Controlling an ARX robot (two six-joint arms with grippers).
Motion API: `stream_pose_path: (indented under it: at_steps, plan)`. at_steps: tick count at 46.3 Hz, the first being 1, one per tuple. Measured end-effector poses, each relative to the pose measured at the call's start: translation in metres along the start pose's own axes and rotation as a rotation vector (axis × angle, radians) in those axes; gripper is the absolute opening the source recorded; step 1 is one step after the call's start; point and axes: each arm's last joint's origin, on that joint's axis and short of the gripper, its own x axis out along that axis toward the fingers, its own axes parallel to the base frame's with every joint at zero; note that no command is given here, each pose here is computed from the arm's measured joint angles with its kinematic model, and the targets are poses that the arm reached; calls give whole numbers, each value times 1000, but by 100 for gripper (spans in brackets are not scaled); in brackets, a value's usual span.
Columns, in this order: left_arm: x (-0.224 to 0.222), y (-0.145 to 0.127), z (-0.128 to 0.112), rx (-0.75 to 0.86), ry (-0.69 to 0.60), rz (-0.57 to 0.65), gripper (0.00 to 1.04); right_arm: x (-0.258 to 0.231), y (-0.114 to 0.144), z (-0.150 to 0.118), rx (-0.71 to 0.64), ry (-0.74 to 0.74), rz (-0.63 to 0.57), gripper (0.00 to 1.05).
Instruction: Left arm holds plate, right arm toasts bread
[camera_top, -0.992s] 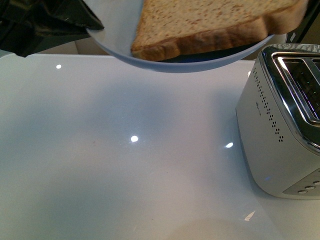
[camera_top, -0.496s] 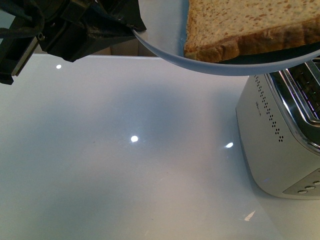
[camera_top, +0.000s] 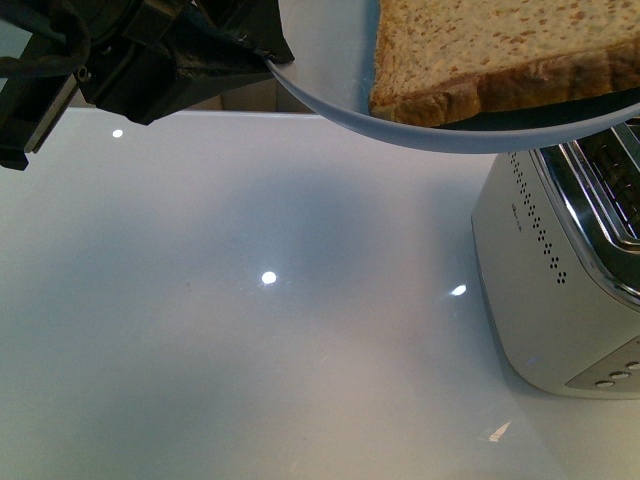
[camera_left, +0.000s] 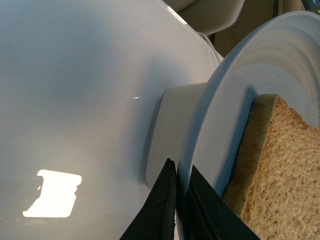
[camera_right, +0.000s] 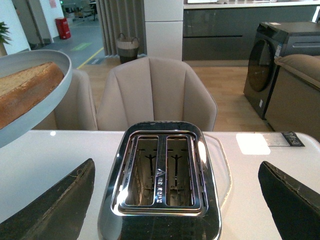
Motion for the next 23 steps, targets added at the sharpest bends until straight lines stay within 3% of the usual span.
stream_pose_path:
  at_steps: [12,19,23]
  plan:
    - [0,0,0,0,0,0,3,0,0,0,2,10,-6,96]
    - [0,0,0,0,-1,1,3,3,-2,-4,31,397,-78,96]
    - [0,0,-1,1,2,-2,3,7,-4,-10,57,508,-89,96]
